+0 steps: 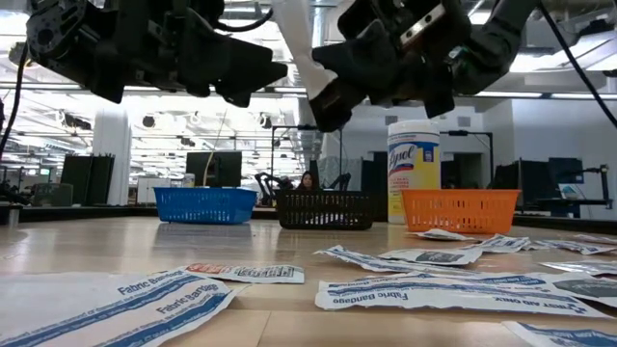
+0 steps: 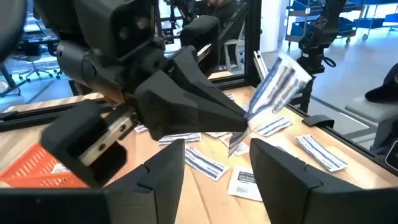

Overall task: Pick & Place First Aid Supplies
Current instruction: Put the bandage into the blue container

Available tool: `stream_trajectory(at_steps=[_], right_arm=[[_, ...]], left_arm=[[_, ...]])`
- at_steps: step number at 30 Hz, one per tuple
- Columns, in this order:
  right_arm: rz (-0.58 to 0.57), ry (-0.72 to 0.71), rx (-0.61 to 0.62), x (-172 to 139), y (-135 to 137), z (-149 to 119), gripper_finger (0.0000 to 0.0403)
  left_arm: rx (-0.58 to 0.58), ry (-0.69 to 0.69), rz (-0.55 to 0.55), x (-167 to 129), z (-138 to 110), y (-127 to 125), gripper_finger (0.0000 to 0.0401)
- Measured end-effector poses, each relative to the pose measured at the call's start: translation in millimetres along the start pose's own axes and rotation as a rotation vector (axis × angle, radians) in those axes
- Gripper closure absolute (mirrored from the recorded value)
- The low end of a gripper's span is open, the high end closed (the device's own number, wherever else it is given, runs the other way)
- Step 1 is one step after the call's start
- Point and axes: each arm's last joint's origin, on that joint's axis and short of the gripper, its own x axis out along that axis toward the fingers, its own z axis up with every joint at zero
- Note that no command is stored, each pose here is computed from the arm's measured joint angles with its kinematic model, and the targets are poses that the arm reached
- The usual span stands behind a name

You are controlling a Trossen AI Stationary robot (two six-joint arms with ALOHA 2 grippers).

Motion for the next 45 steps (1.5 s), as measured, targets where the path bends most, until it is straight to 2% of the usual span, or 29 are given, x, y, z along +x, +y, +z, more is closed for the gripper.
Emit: stream_trajectory(at_steps=[5, 10, 16, 20, 27, 31, 36, 41, 45], right_arm=[[-0.035, -0.004, -0.032, -1.0, -1.5, 0.6, 0.0402], [-0.125, -0.015, -0.034, -1.2, -4.1, 0.9, 0.0402], [-0.150, -0.020, -0.035, -1.3, -4.8, 1.2, 0.0402], [-0.150, -0.031, -0.044, -1.2, -4.5, 2.5, 0.0402], [-0.169, -0.025, -0.087, -1.3, -5.2, 2.0, 0.0395], [-0.229, -0.011, -0.085, 0.8, -4.4, -0.1, 0.0371], [-0.251, 0.012, -0.067, 0.4, -5.5, -2.9, 0.0323], [-0.250, 0.011, -0.066, -0.1, -4.8, -1.6, 0.0276], [-0.244, 0.012, -0.067, 1.3, -3.0, -1.8, 0.0243]], left_arm=[[-0.001, -0.001, -0.011, 0.5, 0.4, -3.3, 0.0225], [0.000, -0.010, -0.027, 1.5, 2.2, -7.3, 0.0226], [0.007, -0.047, -0.032, 4.2, 8.7, -8.8, 0.0239], [0.007, -0.043, -0.010, 4.2, 8.6, -8.3, 0.0277], [0.006, -0.036, 0.057, 4.2, 8.6, -6.4, 0.0385], [0.005, -0.035, 0.038, 4.2, 8.3, -7.0, 0.0393], [0.003, -0.040, -0.004, 4.8, 9.2, -13.6, 0.0396], [-0.010, 0.046, 0.040, 5.1, 1.8, -15.8, 0.0395], [-0.028, 0.101, 0.139, 4.5, -2.5, -13.4, 0.0396]])
